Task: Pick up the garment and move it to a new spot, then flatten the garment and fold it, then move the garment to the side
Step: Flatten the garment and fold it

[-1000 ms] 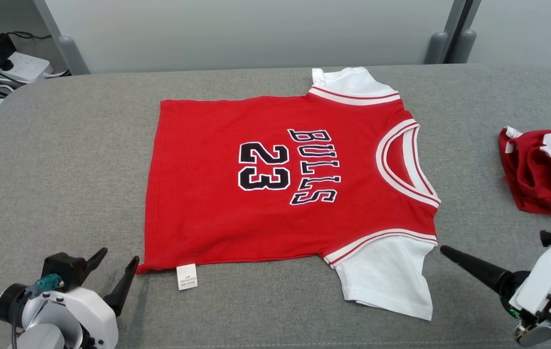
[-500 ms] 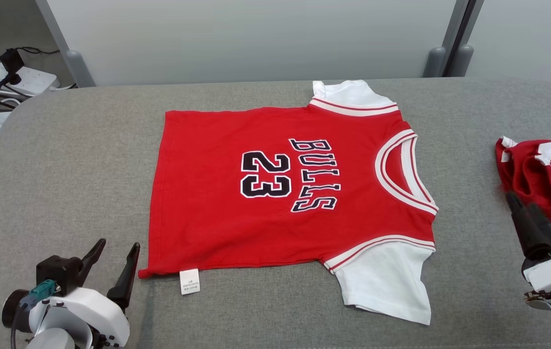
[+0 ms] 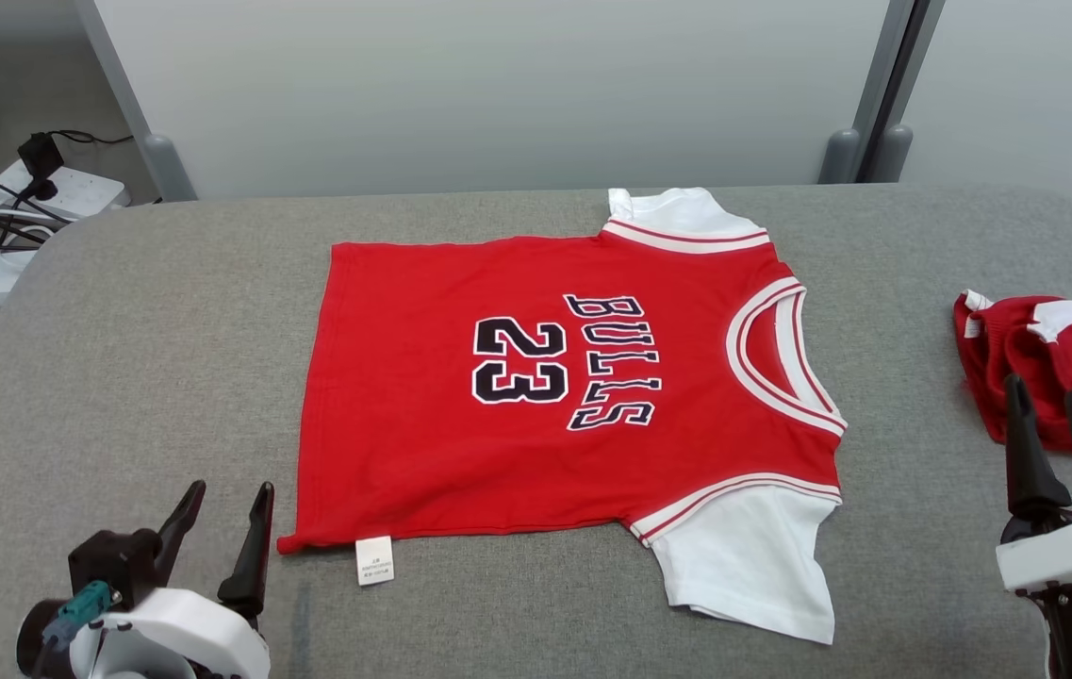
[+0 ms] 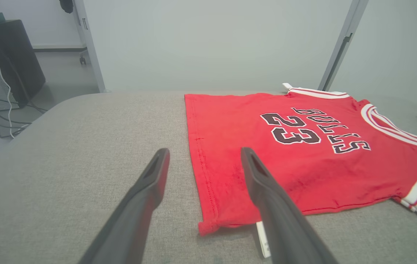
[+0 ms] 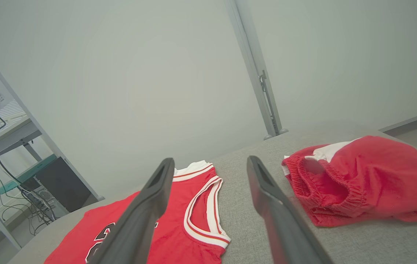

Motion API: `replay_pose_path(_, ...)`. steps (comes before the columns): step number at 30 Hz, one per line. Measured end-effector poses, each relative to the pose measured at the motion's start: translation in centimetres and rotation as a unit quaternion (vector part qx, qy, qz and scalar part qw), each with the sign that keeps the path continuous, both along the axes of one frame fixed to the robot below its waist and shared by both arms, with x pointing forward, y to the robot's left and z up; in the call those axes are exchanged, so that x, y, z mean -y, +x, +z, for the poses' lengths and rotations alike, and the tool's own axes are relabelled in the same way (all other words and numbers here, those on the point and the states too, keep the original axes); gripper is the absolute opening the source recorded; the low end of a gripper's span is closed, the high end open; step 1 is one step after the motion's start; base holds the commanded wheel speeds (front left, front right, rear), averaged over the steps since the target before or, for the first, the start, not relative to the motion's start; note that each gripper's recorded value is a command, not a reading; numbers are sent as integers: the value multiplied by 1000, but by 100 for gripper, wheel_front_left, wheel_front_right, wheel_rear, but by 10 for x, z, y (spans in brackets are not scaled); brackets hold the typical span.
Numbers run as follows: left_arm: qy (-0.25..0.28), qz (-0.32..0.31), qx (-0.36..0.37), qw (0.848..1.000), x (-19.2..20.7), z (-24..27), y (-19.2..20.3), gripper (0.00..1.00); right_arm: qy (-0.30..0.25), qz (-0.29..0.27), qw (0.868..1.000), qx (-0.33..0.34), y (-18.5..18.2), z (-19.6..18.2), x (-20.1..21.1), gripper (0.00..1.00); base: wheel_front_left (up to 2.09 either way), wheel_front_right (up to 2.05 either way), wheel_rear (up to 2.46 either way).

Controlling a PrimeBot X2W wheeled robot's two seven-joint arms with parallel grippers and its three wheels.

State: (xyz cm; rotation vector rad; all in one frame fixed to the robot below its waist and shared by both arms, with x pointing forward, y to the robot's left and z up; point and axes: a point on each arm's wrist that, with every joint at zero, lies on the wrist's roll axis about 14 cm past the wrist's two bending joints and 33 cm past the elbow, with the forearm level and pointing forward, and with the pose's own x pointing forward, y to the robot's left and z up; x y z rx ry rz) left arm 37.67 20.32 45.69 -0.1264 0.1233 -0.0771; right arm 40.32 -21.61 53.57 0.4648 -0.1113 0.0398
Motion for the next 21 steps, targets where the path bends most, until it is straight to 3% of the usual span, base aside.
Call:
replay_pose_path(8, -11, 35, 15, 999, -6, 4, -13, 100, -25, -12, 1000, 11, -11, -4, -5, 100, 0, 0, 0)
replay_pose_path(21, -3, 70, 24, 997, -11, 4, -34, 100, -119, 0, 993, 0, -42, -20, -24, 100, 0, 0, 0)
